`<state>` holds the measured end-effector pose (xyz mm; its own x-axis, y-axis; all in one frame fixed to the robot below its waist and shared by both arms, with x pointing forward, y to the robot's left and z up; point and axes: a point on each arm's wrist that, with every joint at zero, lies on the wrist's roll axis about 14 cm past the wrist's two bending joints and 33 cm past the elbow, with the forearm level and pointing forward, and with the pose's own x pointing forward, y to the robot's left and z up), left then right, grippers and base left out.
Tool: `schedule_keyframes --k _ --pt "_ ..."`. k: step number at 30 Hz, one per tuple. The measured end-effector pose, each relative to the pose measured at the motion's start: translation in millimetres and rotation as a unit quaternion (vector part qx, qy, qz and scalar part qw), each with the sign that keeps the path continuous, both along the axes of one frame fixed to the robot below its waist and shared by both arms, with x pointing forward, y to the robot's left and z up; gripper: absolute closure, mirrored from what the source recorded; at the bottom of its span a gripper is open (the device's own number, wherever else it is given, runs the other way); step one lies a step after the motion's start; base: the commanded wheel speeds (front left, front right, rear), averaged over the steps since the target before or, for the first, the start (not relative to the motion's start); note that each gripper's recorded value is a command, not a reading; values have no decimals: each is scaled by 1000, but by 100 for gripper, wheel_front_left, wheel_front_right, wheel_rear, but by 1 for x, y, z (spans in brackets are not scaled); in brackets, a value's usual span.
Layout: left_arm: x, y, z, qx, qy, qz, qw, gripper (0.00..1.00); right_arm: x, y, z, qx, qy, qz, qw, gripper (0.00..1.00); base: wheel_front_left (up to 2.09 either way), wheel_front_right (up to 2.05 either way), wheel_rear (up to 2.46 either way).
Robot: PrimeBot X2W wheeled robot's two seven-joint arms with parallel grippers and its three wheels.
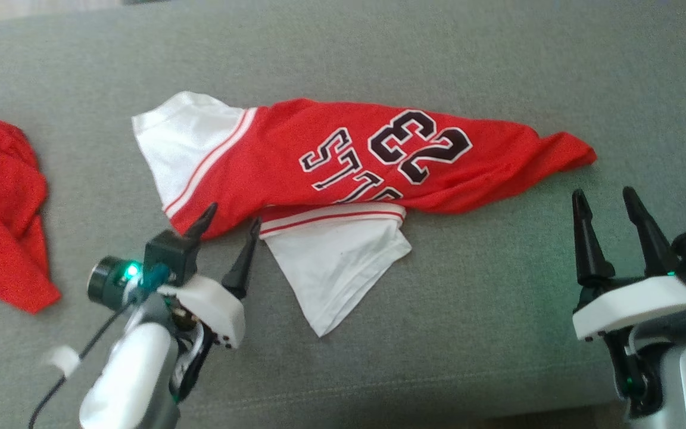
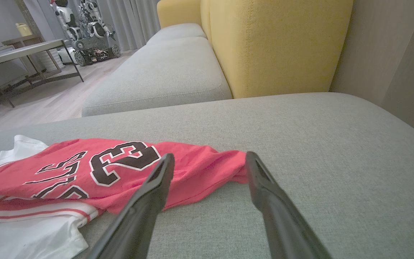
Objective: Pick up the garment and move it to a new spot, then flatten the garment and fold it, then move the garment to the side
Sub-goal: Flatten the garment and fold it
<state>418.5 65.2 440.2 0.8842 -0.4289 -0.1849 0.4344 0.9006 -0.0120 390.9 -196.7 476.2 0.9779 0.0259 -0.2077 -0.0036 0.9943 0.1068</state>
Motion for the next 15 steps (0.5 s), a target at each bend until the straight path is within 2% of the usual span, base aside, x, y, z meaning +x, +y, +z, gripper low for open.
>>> schedule_keyframes --k 6,7,8,15 --pt "19 -2 -44 39 58 -13 997 0 1 -11 -13 5 13 -18 1000 0 0 0 0" --pt "22 -3 -47 39 59 -14 997 45 0 -13 -16 7 16 -22 1000 0 0 0 0" --pt "26 -5 -46 36 52 -16 998 100 -1 -15 -18 7 20 -25 999 0 0 0 0" --pt "66 -14 -2 -1 -34 -14 999 100 1 -23 -26 13 27 -38 999 0 0 0 0"
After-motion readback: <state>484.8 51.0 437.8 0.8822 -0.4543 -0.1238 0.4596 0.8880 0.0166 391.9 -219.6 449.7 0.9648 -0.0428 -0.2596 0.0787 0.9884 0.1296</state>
